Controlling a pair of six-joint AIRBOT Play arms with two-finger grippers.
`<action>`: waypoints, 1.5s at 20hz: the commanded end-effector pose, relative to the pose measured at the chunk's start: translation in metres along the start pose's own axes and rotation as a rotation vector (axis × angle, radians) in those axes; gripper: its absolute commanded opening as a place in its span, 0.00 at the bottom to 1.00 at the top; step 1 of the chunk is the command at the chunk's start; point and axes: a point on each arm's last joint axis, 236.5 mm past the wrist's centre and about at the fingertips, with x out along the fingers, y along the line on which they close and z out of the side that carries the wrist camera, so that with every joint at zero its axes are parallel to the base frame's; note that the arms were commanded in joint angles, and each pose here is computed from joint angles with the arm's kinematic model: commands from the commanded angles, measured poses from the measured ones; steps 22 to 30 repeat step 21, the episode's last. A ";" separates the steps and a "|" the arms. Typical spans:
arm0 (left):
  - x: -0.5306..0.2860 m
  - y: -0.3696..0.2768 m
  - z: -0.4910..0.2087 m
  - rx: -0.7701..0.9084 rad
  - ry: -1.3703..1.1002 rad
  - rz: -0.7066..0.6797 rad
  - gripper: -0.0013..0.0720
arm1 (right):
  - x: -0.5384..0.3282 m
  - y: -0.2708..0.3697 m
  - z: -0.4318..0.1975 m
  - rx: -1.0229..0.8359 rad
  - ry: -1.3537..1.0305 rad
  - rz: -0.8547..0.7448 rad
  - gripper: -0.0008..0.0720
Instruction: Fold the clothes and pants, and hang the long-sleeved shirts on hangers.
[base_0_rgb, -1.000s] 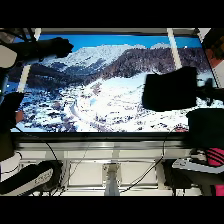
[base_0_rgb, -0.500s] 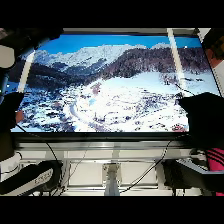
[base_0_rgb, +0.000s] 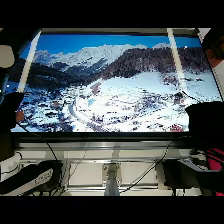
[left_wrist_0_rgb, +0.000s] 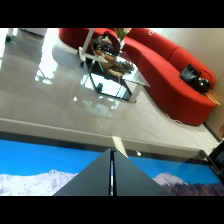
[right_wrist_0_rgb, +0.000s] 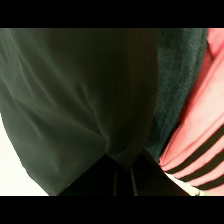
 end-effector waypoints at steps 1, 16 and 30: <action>0.000 0.000 0.003 0.001 -0.012 0.002 0.03 | -0.002 -0.004 -0.011 0.040 0.042 -0.015 0.05; 0.000 0.000 0.003 0.001 -0.012 0.002 0.03 | -0.234 0.273 0.025 -0.447 -0.581 0.837 0.67; 0.000 0.000 0.003 0.001 -0.012 0.002 0.03 | -0.214 0.303 -0.002 -0.520 -0.485 0.871 0.67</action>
